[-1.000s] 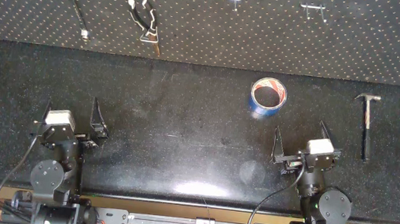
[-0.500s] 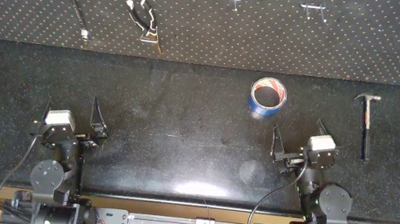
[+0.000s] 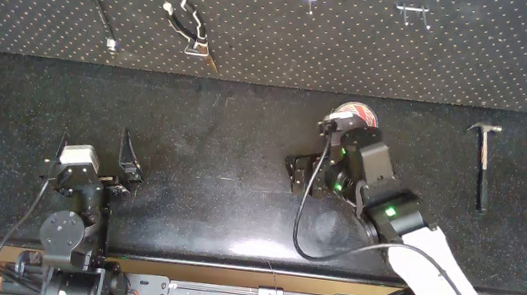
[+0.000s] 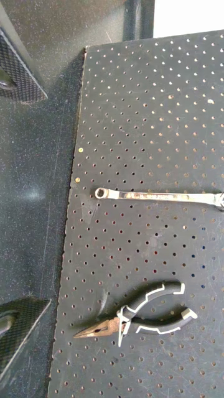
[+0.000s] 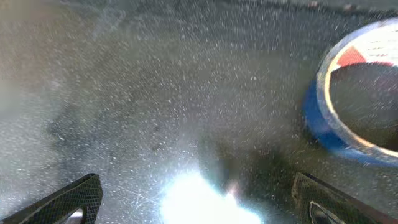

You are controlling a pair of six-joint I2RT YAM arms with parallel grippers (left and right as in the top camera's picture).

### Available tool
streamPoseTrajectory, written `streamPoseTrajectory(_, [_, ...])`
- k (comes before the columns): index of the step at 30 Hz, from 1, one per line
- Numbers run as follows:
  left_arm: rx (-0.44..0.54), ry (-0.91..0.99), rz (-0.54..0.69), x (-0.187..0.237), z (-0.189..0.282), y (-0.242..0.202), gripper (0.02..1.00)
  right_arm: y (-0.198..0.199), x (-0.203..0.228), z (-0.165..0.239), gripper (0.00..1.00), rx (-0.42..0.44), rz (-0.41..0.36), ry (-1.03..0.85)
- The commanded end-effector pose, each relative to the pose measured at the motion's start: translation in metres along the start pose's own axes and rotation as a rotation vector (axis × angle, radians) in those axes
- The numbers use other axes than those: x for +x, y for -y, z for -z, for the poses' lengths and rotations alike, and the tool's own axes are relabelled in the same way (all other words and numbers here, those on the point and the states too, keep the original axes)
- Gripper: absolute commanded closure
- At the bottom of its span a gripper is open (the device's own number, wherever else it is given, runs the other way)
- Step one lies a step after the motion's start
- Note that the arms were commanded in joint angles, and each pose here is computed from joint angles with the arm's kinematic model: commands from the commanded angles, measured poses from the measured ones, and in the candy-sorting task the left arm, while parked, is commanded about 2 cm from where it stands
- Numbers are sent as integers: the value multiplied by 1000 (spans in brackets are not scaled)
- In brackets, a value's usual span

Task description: Place Tools Onto Pegboard

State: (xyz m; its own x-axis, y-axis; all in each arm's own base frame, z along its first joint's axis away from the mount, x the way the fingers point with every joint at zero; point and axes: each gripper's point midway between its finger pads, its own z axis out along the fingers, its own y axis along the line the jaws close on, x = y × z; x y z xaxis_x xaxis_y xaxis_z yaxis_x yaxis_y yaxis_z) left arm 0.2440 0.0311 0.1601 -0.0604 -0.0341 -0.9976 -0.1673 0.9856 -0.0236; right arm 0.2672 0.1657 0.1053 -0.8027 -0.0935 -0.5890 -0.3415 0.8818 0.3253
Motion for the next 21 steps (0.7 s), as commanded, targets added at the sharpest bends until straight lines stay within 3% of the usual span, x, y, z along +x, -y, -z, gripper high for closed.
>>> streamPoseTrajectory(1, [-5,1,16,1,0,-1,23,12,0,-12,5,72,-19,-27])
streamPoseTrajectory(6, [-5,2,16,1,0,-1,23,27,-17,-2,5,189,8,-11])
streamPoseTrajectory(9, [-5,1,16,1,0,-1,23,23,-32,7,5,197,41,0])
streamPoseTrajectory(15, [-5,1,16,1,0,-1,23,53,-26,-6,5,349,39,-37])
streamPoseTrajectory(21, [-5,1,16,1,0,-1,23,62,-31,-31,5,376,43,-28])
